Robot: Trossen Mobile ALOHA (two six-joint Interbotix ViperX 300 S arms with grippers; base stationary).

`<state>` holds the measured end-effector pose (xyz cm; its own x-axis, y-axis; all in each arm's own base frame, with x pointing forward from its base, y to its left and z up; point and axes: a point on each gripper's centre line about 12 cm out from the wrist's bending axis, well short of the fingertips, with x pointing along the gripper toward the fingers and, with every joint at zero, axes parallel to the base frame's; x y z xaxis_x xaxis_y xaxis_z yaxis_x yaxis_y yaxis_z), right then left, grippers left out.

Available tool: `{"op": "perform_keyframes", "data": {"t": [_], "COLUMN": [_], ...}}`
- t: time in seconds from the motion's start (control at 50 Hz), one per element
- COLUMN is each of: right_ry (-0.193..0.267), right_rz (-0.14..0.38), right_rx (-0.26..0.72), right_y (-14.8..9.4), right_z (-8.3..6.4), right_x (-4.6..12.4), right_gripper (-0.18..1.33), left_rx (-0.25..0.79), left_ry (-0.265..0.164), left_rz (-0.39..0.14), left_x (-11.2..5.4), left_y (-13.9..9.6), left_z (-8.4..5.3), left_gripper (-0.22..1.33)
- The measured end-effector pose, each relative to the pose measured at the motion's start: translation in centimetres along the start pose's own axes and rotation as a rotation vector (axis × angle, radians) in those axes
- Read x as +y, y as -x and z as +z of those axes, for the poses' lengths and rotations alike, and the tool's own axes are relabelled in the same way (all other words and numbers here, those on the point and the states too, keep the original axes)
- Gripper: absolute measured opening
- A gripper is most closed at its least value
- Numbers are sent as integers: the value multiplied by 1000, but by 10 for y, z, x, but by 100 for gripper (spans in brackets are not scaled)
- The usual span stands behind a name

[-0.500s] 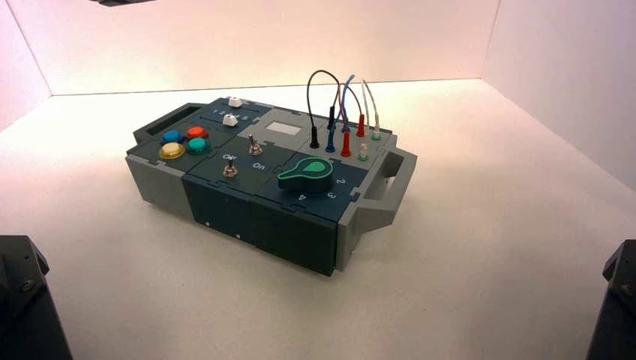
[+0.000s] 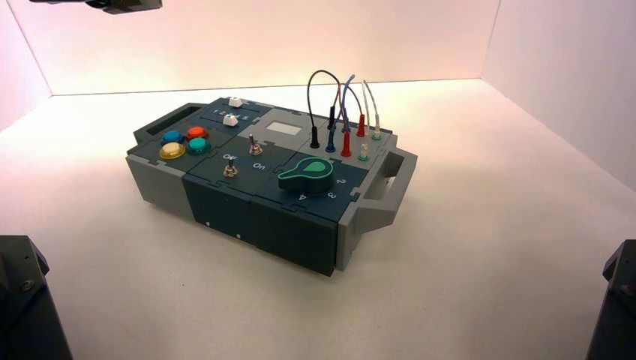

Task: Push the red button with the right gripper.

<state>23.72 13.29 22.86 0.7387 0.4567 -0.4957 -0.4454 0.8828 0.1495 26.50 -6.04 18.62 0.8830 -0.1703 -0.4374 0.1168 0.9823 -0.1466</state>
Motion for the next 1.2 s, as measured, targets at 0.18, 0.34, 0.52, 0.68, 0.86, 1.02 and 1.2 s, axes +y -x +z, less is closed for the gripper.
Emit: {"op": "perform_keyframes", "data": {"t": [0.18, 0.34, 0.52, 0.68, 0.86, 1.02, 1.2], "right_ry": [55, 107, 115, 144, 202, 237, 276], "right_rz": [97, 160, 174, 192, 245, 293, 331], "right_rx": [17, 32, 83, 127, 162, 209, 246], "right_y": [1, 1, -10, -26, -47, -67, -79], "right_z": [4, 7, 4, 2, 6, 7, -2], "right_x": [28, 47, 51, 60, 86, 109, 129], "right_gripper": [-14, -14, -14, -14, -14, -14, -14], "left_rx": [1, 8, 10, 23, 68, 91, 80], "left_ry": [1, 2, 6, 10, 29, 56, 57], "left_rz": [2, 9, 15, 27, 70, 114, 114], "left_x": [1, 3, 4, 8, 22, 35, 36], "left_y": [0, -1, -2, -2, -2, 0, 2], "left_z": [0, -1, -1, -3, -6, -8, -5], "left_gripper": [-16, -16, -16, -16, -16, -16, -16]}}
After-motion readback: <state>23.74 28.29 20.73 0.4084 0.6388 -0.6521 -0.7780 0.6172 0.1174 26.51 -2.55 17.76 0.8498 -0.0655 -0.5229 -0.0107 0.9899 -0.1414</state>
